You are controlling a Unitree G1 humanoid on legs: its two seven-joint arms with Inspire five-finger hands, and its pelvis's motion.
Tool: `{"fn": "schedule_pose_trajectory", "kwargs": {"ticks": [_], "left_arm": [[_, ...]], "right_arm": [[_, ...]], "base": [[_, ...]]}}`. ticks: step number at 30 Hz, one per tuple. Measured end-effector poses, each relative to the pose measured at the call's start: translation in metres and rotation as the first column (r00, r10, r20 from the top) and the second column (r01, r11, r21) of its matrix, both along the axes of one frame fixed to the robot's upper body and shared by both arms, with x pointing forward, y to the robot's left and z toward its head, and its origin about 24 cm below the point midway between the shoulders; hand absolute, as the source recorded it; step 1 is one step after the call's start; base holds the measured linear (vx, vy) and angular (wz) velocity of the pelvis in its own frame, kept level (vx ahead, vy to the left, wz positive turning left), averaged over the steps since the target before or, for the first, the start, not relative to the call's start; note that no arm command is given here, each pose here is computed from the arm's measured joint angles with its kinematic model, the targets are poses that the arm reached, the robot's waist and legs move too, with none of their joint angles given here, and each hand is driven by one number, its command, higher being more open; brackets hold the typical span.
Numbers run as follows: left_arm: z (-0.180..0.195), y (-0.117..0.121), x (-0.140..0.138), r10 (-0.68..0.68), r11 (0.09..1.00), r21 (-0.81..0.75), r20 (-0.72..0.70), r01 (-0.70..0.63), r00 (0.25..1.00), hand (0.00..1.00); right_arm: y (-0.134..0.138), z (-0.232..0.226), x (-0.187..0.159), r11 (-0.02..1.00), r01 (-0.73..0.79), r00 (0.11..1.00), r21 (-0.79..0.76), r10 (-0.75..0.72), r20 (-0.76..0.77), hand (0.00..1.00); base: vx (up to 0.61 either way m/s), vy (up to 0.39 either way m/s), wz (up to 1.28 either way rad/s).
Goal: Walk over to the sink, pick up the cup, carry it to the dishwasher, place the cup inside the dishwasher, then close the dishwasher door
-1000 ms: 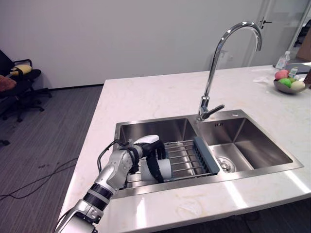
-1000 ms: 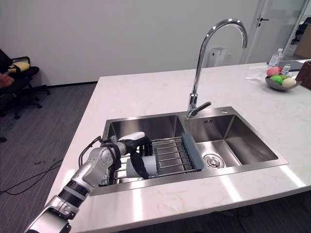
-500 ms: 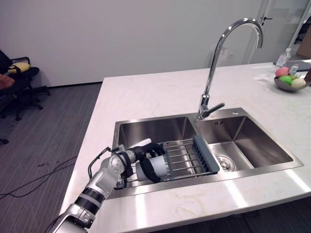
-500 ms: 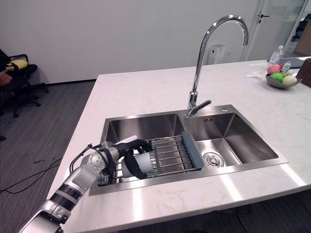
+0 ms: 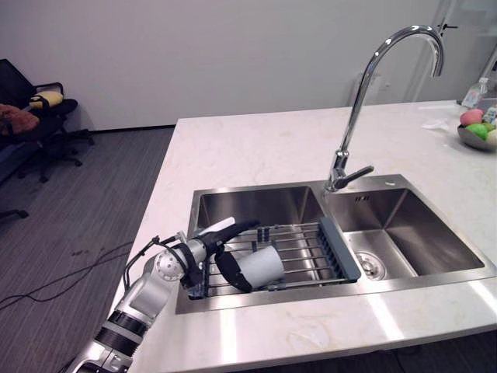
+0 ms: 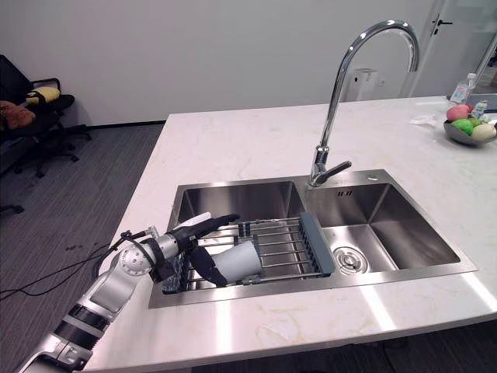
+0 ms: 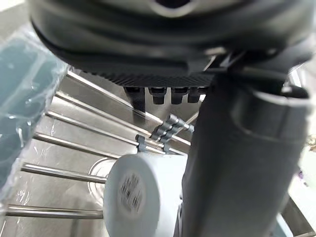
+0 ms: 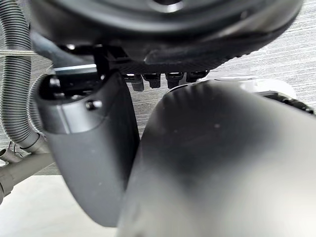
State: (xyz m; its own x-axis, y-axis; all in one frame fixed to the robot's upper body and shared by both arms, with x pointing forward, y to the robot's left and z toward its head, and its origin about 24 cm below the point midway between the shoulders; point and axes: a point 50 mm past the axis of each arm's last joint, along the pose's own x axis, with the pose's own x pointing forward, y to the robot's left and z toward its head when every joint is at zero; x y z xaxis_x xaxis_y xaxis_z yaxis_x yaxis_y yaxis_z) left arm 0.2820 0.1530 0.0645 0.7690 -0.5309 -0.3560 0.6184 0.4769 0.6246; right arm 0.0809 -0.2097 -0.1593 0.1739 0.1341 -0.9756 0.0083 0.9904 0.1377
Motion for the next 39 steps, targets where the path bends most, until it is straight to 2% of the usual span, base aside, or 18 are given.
{"fn": "schedule_pose_trajectory", "kwargs": {"ticks": [14, 20, 24, 27, 39], "left_arm": [[0.0, -0.005, -0.008, -0.016, 0.999, 0.032, 0.029, 0.015, 0.999, 1.0], [0.015, -0.012, -0.015, 0.03, 0.998, -0.057, 0.22, -0.018, 0.975, 1.0], [0.04, -0.031, -0.022, 0.029, 0.985, -0.167, 0.378, 0.037, 0.925, 1.0], [0.049, -0.041, -0.028, 0.001, 0.976, -0.195, 0.447, 0.096, 0.895, 1.0], [0.023, -0.053, -0.04, -0.094, 0.988, -0.08, 0.39, 0.136, 0.916, 1.0]], "right_arm": [[0.002, -0.001, -0.002, 1.0, 0.008, 1.0, 0.007, -0.008, -0.005, 1.0], [0.003, -0.001, -0.001, 1.0, 0.008, 1.0, 0.0, -0.008, -0.005, 1.0], [0.004, -0.001, -0.004, 1.0, 0.006, 1.0, -0.003, -0.006, -0.014, 1.0], [0.005, -0.002, -0.003, 1.0, -0.008, 1.0, -0.007, 0.008, -0.018, 1.0], [0.007, -0.001, -0.001, 0.999, -0.033, 0.999, -0.013, 0.032, -0.022, 1.0]], "base": [[-0.01, -0.008, 0.0], [-0.03, -0.023, 0.01], [0.0, -0.004, 0.01], [0.0, 0.0, 0.0], [0.0, 0.0, 0.0]]}}
